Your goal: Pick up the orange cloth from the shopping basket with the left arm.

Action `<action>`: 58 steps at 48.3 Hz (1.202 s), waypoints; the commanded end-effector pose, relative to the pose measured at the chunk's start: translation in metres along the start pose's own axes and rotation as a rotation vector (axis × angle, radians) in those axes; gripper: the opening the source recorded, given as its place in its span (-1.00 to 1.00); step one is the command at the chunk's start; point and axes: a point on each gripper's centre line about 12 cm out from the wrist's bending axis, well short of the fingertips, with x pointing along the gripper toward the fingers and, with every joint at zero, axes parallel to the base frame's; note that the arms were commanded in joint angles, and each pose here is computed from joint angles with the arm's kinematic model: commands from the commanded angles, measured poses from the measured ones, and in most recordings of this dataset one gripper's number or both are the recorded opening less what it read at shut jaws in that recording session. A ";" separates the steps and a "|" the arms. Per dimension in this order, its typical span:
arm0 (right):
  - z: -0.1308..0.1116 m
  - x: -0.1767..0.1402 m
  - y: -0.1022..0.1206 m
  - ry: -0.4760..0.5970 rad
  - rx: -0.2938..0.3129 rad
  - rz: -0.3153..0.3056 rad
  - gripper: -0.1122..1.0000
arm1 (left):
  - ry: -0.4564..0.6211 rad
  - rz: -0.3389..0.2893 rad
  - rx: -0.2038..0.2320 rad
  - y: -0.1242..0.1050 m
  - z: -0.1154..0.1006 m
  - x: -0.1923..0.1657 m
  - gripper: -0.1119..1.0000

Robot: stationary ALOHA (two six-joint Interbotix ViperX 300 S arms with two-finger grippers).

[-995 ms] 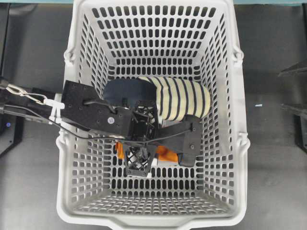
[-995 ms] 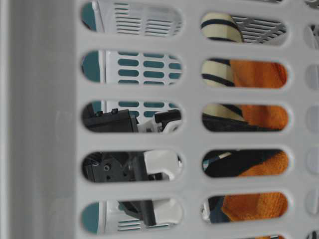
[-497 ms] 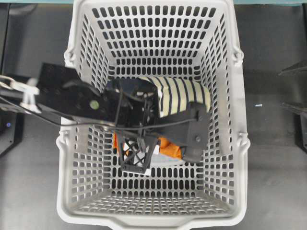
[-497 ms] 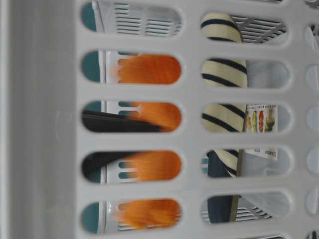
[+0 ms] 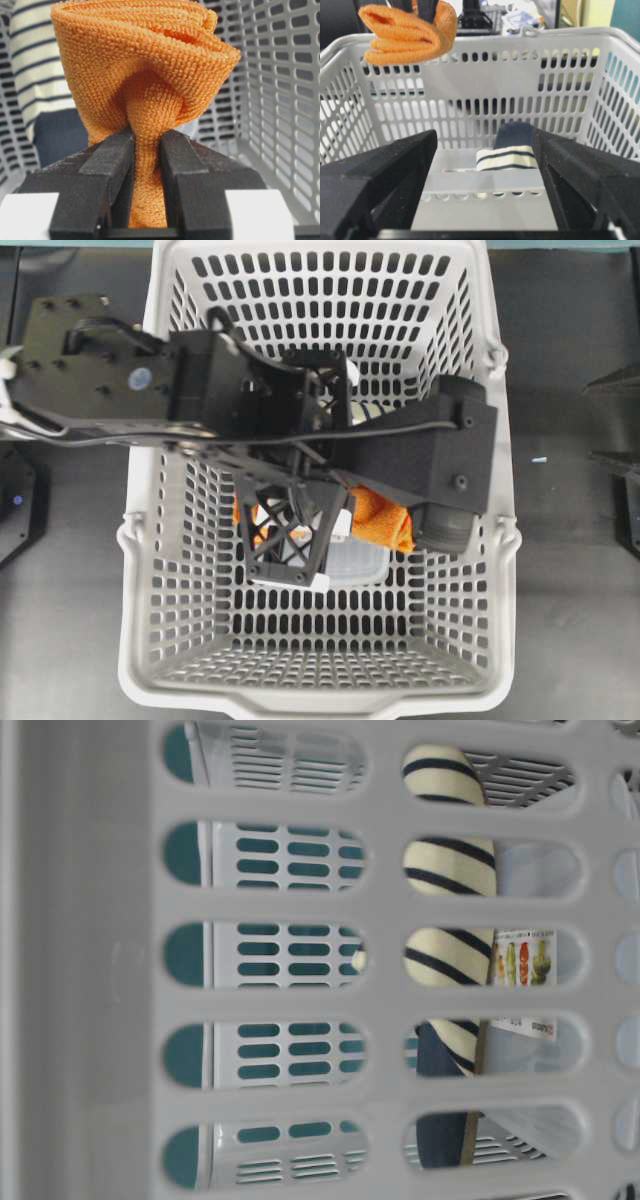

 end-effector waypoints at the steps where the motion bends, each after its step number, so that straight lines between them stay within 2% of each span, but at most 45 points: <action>1: 0.004 0.000 0.000 -0.014 0.002 -0.003 0.52 | -0.021 0.006 -0.005 0.003 0.001 -0.013 -0.57; 58: 0.002 0.000 0.000 -0.012 0.002 -0.003 0.52 | 0.012 0.010 -0.019 0.008 -0.003 -0.005 -0.57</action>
